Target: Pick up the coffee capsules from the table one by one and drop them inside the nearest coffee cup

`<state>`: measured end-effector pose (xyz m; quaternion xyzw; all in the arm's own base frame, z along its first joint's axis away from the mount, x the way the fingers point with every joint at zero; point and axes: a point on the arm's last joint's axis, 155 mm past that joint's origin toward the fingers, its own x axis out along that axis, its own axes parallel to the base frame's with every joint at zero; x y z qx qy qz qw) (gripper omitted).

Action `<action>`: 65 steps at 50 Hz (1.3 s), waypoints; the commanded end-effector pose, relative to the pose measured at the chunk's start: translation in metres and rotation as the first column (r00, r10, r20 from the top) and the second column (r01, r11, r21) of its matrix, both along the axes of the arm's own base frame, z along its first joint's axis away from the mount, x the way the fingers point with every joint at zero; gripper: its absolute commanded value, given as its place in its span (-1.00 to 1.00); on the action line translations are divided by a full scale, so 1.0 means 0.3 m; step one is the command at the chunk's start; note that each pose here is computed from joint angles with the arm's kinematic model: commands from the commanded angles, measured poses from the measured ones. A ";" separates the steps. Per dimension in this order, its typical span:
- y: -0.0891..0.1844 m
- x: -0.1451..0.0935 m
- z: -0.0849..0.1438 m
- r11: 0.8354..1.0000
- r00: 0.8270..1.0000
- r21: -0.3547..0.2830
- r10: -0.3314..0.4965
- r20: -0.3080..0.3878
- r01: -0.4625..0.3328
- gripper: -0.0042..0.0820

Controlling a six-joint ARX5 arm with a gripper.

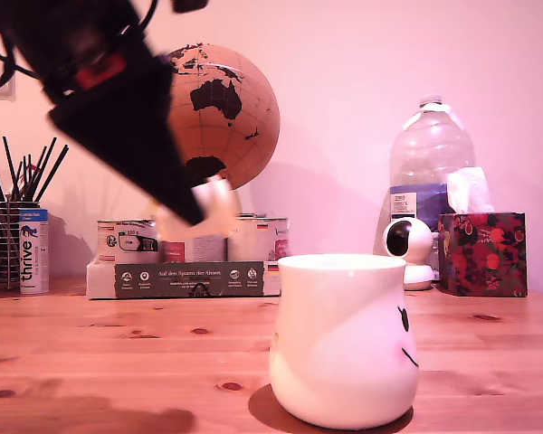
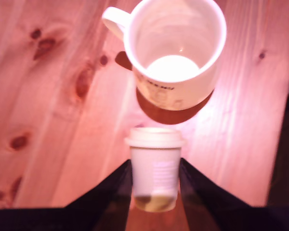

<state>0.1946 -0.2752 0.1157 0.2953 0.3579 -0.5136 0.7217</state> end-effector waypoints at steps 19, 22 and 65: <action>-0.075 -0.006 0.031 0.997 0.999 -0.069 0.025 -0.023 -0.026 -0.41; -0.084 -0.002 0.031 0.998 0.999 -0.064 0.023 -0.030 -0.025 -0.41; -0.258 0.081 0.002 0.998 0.994 0.062 -0.026 -0.109 0.033 -0.41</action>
